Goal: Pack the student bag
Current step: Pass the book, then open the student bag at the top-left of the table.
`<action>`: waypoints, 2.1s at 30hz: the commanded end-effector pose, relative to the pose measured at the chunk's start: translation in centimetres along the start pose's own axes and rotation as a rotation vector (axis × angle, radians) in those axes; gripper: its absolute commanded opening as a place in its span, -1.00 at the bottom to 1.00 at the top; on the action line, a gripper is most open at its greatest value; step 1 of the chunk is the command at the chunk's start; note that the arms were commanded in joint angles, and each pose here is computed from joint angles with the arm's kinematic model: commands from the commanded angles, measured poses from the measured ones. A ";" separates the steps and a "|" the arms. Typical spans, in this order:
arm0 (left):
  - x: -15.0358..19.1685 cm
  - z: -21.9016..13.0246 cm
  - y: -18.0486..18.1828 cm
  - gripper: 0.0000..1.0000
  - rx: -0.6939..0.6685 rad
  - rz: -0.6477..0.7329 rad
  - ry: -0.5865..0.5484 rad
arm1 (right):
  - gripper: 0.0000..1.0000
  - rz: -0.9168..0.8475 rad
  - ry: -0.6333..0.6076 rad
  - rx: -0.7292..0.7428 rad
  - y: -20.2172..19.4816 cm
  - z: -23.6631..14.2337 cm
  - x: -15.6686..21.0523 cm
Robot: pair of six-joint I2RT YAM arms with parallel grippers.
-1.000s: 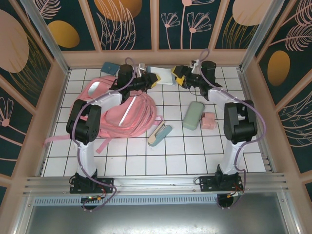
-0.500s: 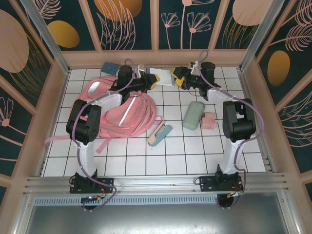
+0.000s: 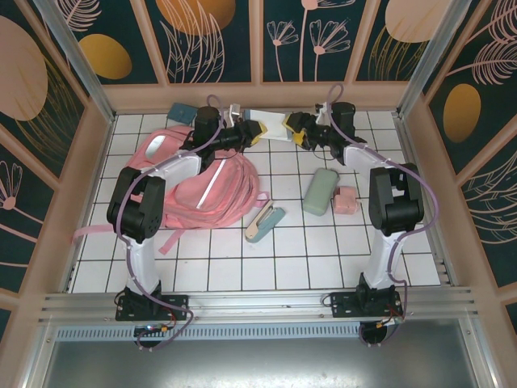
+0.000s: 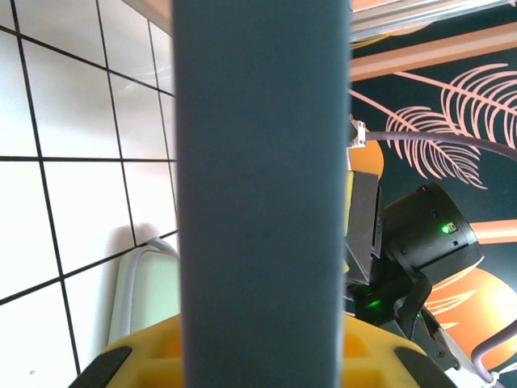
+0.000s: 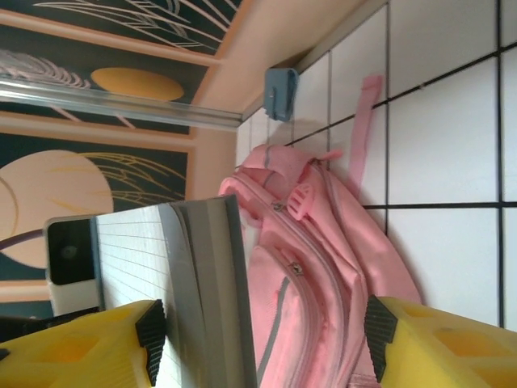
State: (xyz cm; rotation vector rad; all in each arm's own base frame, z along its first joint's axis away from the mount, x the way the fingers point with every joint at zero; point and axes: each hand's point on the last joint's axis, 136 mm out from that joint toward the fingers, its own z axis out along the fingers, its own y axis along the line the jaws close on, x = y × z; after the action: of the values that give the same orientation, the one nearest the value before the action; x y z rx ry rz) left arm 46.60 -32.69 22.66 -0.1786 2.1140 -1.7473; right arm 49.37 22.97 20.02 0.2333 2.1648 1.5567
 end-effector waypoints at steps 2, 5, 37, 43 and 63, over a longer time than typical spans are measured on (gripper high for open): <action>0.2 -0.8 -5.4 -1.00 0.143 0.123 0.007 | 0.22 -0.036 0.054 -0.147 2.9 0.2 0.6; 0.2 -0.7 -5.2 -1.00 0.143 0.118 0.011 | 0.00 -0.030 0.077 -0.208 3.7 0.0 1.2; 6.4 -13.2 14.6 0.02 -1.227 0.503 0.106 | -1.00 0.003 -0.105 0.045 -0.4 -5.9 2.1; 7.7 -13.4 16.4 0.03 -1.312 0.554 0.169 | -1.00 0.003 -0.100 0.043 -0.4 -5.9 2.4; 1.1 -15.1 0.7 -1.00 -1.128 0.648 -0.212 | -1.00 0.035 -0.093 -0.034 1.6 -4.7 4.8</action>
State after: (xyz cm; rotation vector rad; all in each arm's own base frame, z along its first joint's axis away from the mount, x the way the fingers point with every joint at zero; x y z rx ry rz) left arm 38.73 -19.47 16.01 0.1351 2.5191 0.0448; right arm 42.96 20.38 18.03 0.4016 2.1846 1.5204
